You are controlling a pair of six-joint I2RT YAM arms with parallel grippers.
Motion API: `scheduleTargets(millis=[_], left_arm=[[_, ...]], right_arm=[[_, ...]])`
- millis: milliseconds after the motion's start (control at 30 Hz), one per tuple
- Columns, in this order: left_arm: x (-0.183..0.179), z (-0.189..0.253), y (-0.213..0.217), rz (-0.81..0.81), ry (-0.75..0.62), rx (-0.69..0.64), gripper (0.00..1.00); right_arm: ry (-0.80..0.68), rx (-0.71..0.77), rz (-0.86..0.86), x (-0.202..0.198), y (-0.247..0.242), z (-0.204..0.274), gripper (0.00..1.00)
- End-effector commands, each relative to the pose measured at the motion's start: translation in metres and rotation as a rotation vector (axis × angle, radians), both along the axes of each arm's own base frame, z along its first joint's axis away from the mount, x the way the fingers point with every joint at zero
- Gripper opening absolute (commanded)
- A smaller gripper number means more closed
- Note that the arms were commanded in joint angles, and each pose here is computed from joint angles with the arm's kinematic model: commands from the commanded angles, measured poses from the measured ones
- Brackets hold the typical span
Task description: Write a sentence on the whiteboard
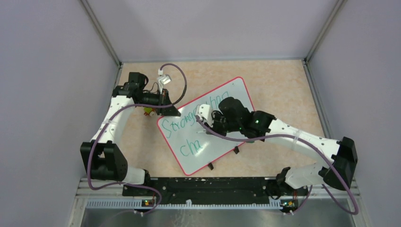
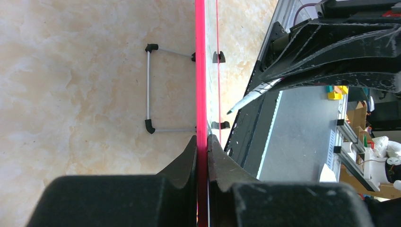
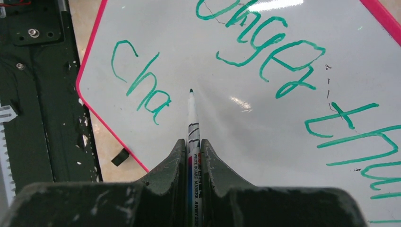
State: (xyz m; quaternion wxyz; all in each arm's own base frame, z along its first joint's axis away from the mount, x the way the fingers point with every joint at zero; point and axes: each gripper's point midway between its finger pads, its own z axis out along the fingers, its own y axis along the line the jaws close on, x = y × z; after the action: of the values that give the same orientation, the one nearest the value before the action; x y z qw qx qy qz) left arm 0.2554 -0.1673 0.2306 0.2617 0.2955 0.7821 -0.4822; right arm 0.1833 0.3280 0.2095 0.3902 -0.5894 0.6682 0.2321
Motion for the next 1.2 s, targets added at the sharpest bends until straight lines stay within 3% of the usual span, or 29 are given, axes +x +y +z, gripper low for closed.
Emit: scheduleTargets(millis=[0, 233, 867, 1167], left_arm=[[0.009, 0.014, -0.001, -0.028, -0.156, 0.017, 0.0], [0.01, 0.014, -0.001, -0.029, -0.154, 0.016, 0.0], [0.009, 0.013, -0.001, -0.029, -0.155, 0.017, 0.0], [0.009, 0.015, -0.001, -0.029, -0.159, 0.016, 0.0]], right_arm=[[-0.064, 0.03, -0.061, 0.025, 0.006, 0.015, 0.0], [-0.03, -0.012, -0.065, 0.024, 0.002, -0.007, 0.0], [0.091, -0.123, 0.035, -0.021, -0.027, -0.059, 0.0], [0.003, -0.049, -0.002, -0.002, -0.023, -0.008, 0.0]])
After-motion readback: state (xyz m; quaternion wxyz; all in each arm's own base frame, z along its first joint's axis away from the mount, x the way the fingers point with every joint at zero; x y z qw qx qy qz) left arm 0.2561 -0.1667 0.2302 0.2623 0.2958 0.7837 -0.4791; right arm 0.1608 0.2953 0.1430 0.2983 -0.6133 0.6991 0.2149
